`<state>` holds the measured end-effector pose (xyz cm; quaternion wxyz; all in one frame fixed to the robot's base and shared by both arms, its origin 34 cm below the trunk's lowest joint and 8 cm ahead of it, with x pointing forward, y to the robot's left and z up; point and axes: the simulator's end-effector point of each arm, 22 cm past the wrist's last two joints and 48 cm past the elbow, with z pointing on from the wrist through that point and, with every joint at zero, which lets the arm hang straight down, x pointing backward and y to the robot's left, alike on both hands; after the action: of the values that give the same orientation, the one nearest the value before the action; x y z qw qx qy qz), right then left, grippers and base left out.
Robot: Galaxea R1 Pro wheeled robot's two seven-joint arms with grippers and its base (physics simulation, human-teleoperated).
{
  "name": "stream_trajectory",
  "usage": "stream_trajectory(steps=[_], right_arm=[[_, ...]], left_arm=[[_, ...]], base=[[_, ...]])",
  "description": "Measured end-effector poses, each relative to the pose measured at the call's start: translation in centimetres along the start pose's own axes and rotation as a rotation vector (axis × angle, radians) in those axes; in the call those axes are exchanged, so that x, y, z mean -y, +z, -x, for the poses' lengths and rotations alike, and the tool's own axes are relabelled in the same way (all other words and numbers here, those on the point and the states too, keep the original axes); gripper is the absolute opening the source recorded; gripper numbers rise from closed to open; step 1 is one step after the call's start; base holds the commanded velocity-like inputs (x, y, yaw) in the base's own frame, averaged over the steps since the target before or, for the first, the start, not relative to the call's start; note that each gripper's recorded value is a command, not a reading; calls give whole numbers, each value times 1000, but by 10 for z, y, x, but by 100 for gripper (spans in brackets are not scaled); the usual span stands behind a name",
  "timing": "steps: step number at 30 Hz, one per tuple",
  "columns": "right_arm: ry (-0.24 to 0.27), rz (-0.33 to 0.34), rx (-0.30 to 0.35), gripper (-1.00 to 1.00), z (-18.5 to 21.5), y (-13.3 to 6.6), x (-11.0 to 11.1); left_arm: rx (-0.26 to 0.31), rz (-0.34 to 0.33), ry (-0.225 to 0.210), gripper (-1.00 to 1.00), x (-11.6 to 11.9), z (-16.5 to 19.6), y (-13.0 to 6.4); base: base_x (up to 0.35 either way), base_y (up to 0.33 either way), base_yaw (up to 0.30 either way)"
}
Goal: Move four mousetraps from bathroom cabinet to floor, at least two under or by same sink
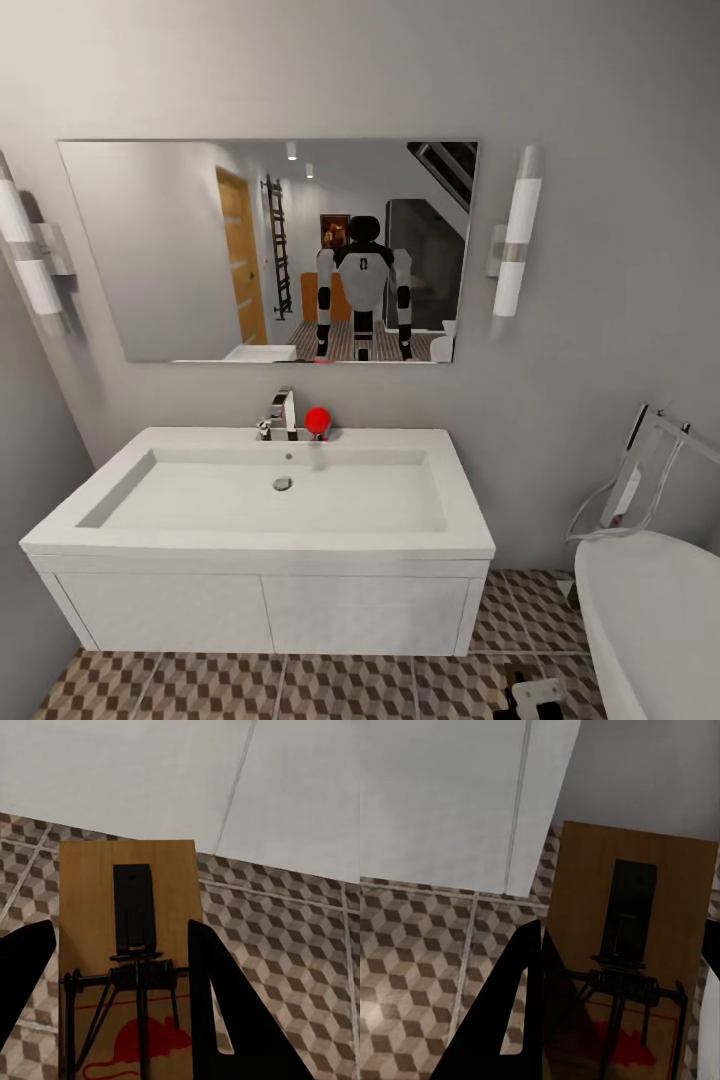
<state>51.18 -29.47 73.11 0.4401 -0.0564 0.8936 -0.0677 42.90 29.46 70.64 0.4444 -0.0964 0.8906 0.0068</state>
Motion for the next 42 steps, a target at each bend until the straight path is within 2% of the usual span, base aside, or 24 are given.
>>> stream_trajectory(steps=[6, 17, 42], right_arm=[[0, 3, 0, -100, 0, 0, -1], [0, 4, 0, -100, 0, 0, -1], [0, 3, 0, -100, 0, 0, -1]], left_arm=[[0, 0, -1, -100, 0, 0, 0], [0, 1, -1, -100, 0, 0, 0], [1, 1, -1, -100, 0, 0, 0]], base=[[25, 1, 0], [222, 43, 0], [7, 60, 0]])
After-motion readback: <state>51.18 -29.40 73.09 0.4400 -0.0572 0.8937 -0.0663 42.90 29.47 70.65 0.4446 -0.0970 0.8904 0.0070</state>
